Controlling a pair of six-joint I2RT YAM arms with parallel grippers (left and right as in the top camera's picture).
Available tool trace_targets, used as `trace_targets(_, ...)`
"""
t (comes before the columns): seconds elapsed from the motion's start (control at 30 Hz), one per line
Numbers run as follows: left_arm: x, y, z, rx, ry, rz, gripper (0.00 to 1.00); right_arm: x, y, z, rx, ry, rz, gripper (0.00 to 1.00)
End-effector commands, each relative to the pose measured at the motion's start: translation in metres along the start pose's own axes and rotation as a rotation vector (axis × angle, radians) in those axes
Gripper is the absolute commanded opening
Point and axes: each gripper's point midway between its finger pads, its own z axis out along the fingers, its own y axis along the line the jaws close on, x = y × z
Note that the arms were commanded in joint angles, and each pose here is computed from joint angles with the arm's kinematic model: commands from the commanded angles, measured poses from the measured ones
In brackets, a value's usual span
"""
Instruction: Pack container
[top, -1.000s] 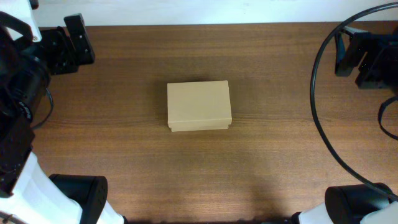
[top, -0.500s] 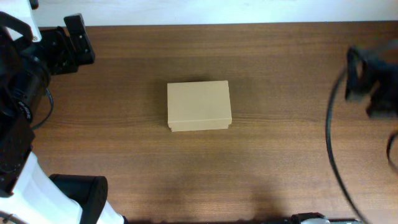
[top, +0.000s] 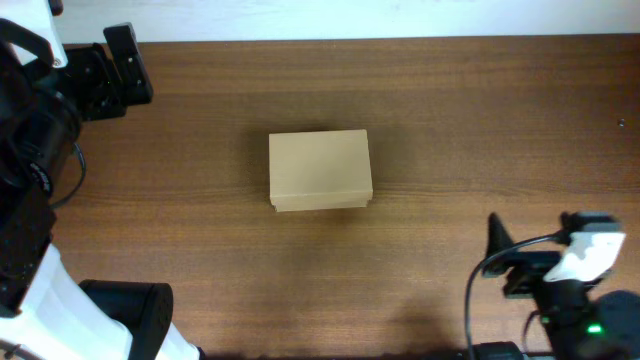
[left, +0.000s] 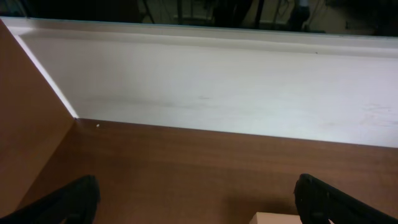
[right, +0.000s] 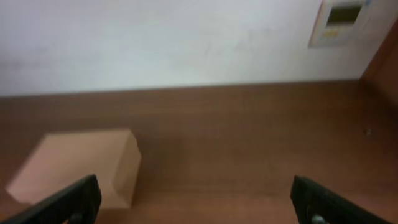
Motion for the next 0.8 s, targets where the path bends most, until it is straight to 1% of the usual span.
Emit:
trace_targets(0.0, -0.001, 0.003, -0.003, -0.011, -0.007, 0.007, 1.00, 0.032, -0.003, 0.010, 0.004, -0.031, 0.004, 0.99)
trace_targets(0.13, -0.001, 0.003, -0.003, -0.011, -0.007, 0.007, 1.00, 0.081, -0.007, 0.029, 0.010, 0.010, 0.003, 0.99)
trace_targets(0.27, -0.001, 0.003, -0.003, -0.011, -0.007, 0.007, 1.00, 0.121, -0.010, 0.043, 0.015, 0.056, 0.001, 0.99)
trace_targets(0.43, -0.001, 0.003, -0.003, -0.011, -0.007, 0.007, 1.00, 0.152, -0.013, 0.054, 0.018, 0.101, -0.001, 0.99)
trace_targets(0.6, -0.001, 0.003, -0.003, -0.011, -0.007, 0.007, 1.00, 0.195, -0.016, 0.068, 0.027, 0.201, -0.004, 0.99)
trace_targets(0.7, -0.001, 0.003, -0.003, -0.011, -0.007, 0.007, 1.00, 0.212, -0.017, 0.072, 0.030, 0.237, -0.005, 0.99)
trace_targets(0.77, -0.001, 0.003, -0.003, -0.011, -0.007, 0.007, 1.00, 0.214, -0.017, 0.072, 0.028, 0.240, -0.005, 0.99)
